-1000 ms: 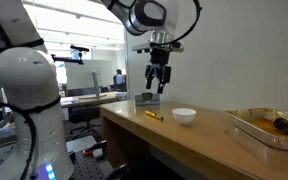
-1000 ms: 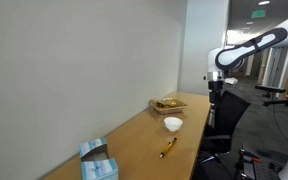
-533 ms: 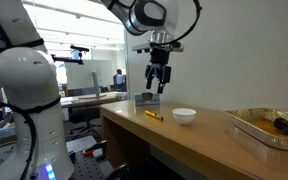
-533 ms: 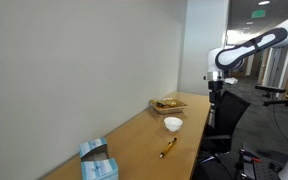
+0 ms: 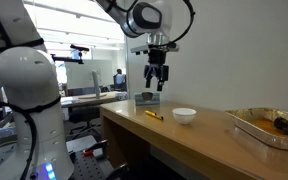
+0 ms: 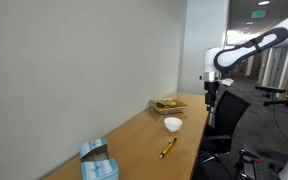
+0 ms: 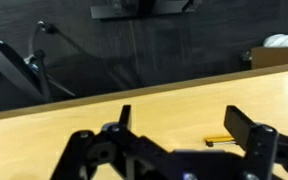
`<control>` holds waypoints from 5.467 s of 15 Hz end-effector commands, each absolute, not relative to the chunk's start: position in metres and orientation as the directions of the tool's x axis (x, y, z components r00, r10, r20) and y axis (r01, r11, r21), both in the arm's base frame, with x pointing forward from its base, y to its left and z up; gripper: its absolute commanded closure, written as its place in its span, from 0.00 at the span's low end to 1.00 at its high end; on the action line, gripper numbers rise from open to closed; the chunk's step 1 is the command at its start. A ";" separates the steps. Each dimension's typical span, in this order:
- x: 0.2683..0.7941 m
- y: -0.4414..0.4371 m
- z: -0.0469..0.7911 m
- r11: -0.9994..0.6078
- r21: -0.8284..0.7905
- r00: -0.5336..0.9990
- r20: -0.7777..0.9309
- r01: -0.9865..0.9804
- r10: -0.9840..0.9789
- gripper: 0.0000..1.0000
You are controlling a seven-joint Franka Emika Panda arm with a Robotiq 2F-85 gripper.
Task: Put the pen in the bowl
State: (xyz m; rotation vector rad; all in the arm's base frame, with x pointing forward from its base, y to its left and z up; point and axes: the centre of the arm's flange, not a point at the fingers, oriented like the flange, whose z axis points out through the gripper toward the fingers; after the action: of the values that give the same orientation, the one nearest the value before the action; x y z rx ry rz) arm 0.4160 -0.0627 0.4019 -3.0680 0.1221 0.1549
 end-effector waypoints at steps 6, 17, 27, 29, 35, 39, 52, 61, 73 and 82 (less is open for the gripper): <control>0.474 0.061 0.368 -0.919 0.073 0.922 -0.064 0.387 0.383 0.00; 0.521 0.167 0.295 -0.510 0.143 0.527 -0.136 0.848 0.839 0.00; 0.557 0.206 0.249 0.002 0.112 0.005 -0.057 0.994 0.998 0.00; 0.558 0.207 0.244 0.110 0.101 -0.107 -0.037 0.989 0.994 0.00; 0.562 0.203 0.226 0.327 0.050 -0.329 0.038 0.944 0.943 0.06; 0.568 0.197 0.218 0.245 0.050 -0.247 0.048 0.968 0.968 0.16; 0.580 0.184 0.207 0.140 0.005 -0.140 0.042 0.990 0.989 0.94; 0.572 0.178 0.253 0.065 -0.002 -0.065 0.075 0.998 0.995 0.94; 0.592 0.079 0.338 -0.022 0.081 -0.004 0.302 0.996 0.953 0.94; 0.605 0.004 0.340 -0.044 0.077 0.005 0.452 0.996 0.892 0.94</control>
State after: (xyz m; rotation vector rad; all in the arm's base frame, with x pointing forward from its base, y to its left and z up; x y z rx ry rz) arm 0.6036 0.0090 0.3368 -2.0840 -1.9985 -0.5425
